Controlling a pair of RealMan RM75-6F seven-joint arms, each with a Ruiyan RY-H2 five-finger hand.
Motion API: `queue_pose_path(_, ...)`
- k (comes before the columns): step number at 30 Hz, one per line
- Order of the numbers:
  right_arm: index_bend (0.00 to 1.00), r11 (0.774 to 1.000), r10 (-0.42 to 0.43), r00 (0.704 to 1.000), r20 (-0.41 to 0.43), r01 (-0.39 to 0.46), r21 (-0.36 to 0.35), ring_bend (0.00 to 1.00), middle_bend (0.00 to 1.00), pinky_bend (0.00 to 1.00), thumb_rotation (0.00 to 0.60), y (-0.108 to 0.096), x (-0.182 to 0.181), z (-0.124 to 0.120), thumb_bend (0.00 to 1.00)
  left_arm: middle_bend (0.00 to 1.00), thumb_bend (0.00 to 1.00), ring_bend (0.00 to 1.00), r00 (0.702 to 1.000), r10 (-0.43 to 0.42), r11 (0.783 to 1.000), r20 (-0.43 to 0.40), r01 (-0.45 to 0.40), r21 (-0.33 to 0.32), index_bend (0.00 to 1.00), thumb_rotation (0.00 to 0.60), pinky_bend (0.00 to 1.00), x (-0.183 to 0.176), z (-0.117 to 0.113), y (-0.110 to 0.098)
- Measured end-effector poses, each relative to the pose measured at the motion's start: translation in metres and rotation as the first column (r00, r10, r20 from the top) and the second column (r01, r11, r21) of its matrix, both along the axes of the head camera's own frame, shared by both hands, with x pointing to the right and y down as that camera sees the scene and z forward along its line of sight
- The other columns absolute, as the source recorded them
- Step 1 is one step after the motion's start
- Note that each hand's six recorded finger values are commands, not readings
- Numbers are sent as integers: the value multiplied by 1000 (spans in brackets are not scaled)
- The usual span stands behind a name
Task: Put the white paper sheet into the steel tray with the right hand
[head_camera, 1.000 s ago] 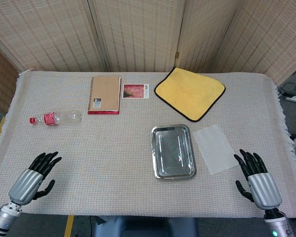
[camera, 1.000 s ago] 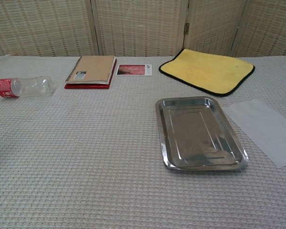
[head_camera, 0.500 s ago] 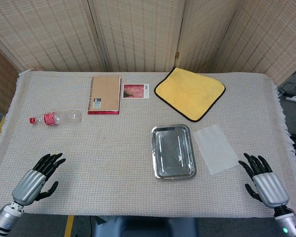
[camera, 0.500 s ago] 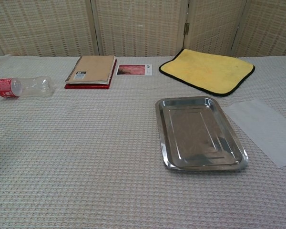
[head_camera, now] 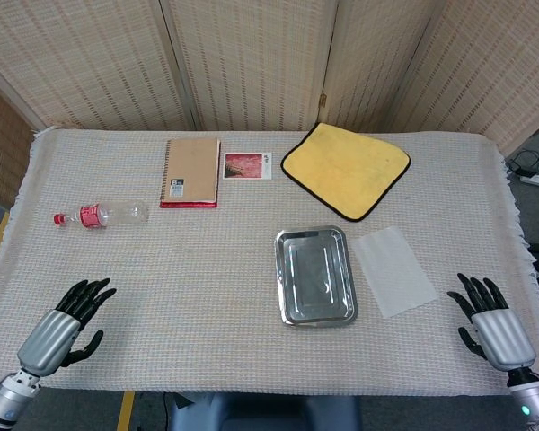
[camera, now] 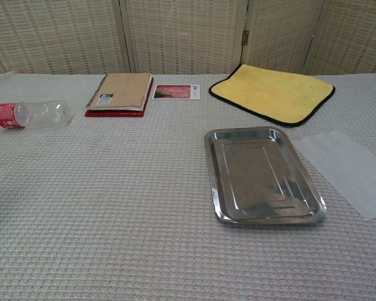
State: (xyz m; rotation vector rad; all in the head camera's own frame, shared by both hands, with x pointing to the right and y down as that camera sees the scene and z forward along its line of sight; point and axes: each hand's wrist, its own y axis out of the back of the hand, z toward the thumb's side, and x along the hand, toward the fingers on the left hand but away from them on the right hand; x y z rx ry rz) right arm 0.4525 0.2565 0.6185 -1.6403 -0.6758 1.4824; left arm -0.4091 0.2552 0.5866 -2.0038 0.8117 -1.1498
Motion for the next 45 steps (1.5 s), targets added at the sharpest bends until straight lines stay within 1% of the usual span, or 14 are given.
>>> queue_pose_path(2,314,1000,16,1000,9,-16,-7,0,0,0,600,1,-1,9,443,0,580,0,1000,-3,1000,4,3,-3,0,600,0,-1,1,-1)
queue_pose_path(4,321,999,29,999,24,-29,-26,0,0,0,600,2,-4,18,442,0,580,0,1000,-8,1000,13,9,-9,0,600,0,-3,4,-2)
queue_pose_path(10,325,1000,3,1000,11,-3,-15,0,1,0,600,-1,-10,36,442,0,580,0,1000,-16,1000,24,16,-11,0,600,0,-5,7,-4)
queue_pose_path(20,352,998,-57,996,-70,59,27,0,3,0,600,-10,-6,53,442,0,580,0,999,-28,999,27,29,-26,0,600,0,-9,8,-5)
queue_pose_path(25,351,998,-56,993,-104,57,-1,0,0,0,600,-11,-4,70,442,0,580,0,999,-23,999,22,24,-27,0,600,0,-8,8,-5)
queue_pose_path(28,333,999,-47,993,-110,46,-15,0,0,0,600,-11,-6,79,442,0,580,0,1000,-23,999,15,23,-26,0,600,0,-8,8,-6)
queue_pose_path(36,215,999,-46,991,-122,44,-21,0,0,0,600,-13,-10,88,442,0,580,0,999,-35,999,8,35,-27,0,600,0,-11,7,-9)
queue_pose_path(45,176,996,-74,984,-162,66,-54,0,0,0,600,-19,-16,102,442,0,581,0,999,-48,999,3,48,-13,0,600,0,-13,6,-11)
